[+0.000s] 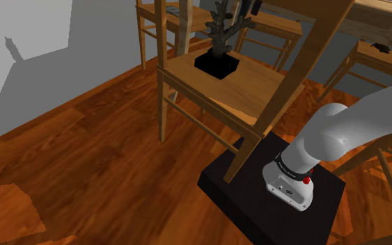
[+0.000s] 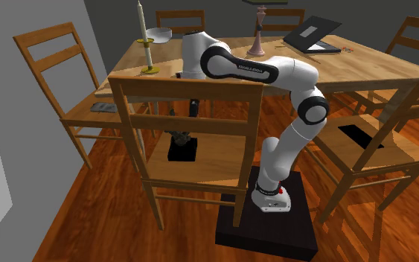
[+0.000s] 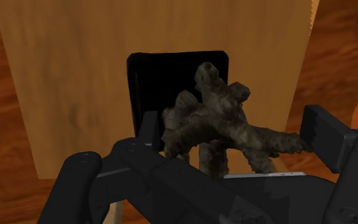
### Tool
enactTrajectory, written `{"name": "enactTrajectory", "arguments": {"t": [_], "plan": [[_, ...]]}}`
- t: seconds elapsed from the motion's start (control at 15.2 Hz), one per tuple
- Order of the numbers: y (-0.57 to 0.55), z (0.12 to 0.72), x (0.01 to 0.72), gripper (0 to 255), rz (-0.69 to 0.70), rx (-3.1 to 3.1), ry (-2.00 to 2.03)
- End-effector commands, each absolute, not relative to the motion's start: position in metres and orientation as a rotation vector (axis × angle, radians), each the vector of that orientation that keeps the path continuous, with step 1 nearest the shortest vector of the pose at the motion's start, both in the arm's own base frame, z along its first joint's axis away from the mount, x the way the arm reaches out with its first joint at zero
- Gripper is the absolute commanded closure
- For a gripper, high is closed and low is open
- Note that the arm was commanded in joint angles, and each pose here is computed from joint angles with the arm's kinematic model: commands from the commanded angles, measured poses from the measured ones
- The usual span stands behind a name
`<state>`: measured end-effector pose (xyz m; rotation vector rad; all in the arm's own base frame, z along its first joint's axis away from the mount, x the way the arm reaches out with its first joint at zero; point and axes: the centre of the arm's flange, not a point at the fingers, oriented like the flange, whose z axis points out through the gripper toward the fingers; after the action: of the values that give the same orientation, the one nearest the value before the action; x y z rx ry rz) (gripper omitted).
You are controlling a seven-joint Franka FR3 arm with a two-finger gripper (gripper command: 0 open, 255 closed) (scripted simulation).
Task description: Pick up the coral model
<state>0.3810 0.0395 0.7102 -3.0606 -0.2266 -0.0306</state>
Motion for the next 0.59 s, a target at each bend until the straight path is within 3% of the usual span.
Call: {"name": "enactTrajectory", "arguments": {"t": [0.0, 0.33, 0.4, 0.53], "plan": [[0.040, 0.700, 0.381, 0, -0.031, -3.060, -0.229], [0.040, 0.687, 0.381, 0, -0.031, -3.060, -0.229], [0.039, 0.687, 0.381, 255, -0.031, -3.060, -0.229], [0.039, 0.686, 0.381, 255, -0.031, -3.060, -0.229]]}}
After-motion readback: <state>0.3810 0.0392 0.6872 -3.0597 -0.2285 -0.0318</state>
